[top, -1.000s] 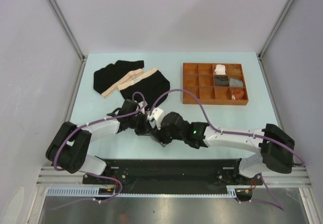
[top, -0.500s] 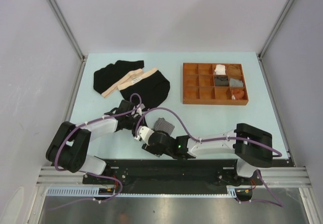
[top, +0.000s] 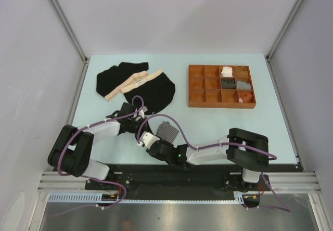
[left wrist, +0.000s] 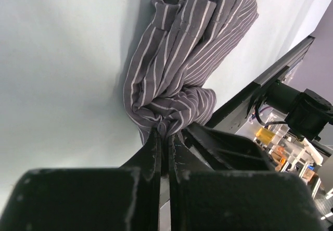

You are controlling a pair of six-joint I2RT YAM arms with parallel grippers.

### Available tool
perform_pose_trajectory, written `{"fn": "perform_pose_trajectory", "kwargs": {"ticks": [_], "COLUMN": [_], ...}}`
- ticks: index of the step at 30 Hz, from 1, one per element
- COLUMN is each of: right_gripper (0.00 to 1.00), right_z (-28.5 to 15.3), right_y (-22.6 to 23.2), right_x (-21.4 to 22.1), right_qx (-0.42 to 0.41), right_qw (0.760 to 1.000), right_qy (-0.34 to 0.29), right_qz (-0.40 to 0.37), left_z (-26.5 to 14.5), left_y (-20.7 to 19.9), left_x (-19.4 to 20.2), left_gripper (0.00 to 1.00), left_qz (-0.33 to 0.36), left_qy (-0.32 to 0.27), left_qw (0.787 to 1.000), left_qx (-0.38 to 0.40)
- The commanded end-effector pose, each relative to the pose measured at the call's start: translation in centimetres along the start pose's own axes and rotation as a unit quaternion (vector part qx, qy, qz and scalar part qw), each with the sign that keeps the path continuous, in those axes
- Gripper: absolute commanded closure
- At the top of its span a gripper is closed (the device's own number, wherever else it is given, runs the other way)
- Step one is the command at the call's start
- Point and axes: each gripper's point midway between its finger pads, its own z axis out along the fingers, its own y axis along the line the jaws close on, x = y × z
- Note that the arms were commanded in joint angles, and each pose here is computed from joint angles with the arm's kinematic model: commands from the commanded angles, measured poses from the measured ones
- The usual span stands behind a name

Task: Roll the underwear
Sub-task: Roll the underwear to the center of the board.

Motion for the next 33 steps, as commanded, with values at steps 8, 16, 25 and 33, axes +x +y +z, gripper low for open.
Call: {"fn": "perform_pose_trajectory", "kwargs": {"ticks": [8, 16, 25, 33], "right_gripper": [1.00, 1.00, 1.00, 1.00], "right_z": [1.5, -1.0, -2.3, -1.7], "right_y": [-0.7, 0.1, -1.0, -2.7], "right_x": [4.4, 2.8, 1.3, 0.5], "right_qx": [0.003, -0.135, -0.259, -0.328], "right_qw": [0.997, 0.979, 0.937, 0.906], "right_qy": [0.066, 0.086, 0.086, 0.066], "right_qz": [0.029, 0.128, 0.217, 0.260], "left_z": [-0.9, -1.7, -2.8, -4.1], "left_y": [-2.5, -2.0, 0.2, 0.3], "left_x": [0.4, -3.2, -5.7, -6.5], "left_gripper": [0.99, 0.23, 0.16, 0.23], "left_qz": [0.004, 0.009, 0.035, 0.108], "left_qy": [0.012, -0.090, -0.180, -0.272], "left_qw": [0.998, 0.995, 0.983, 0.956], "left_qx": [0.062, 0.040, -0.031, -0.008]}}
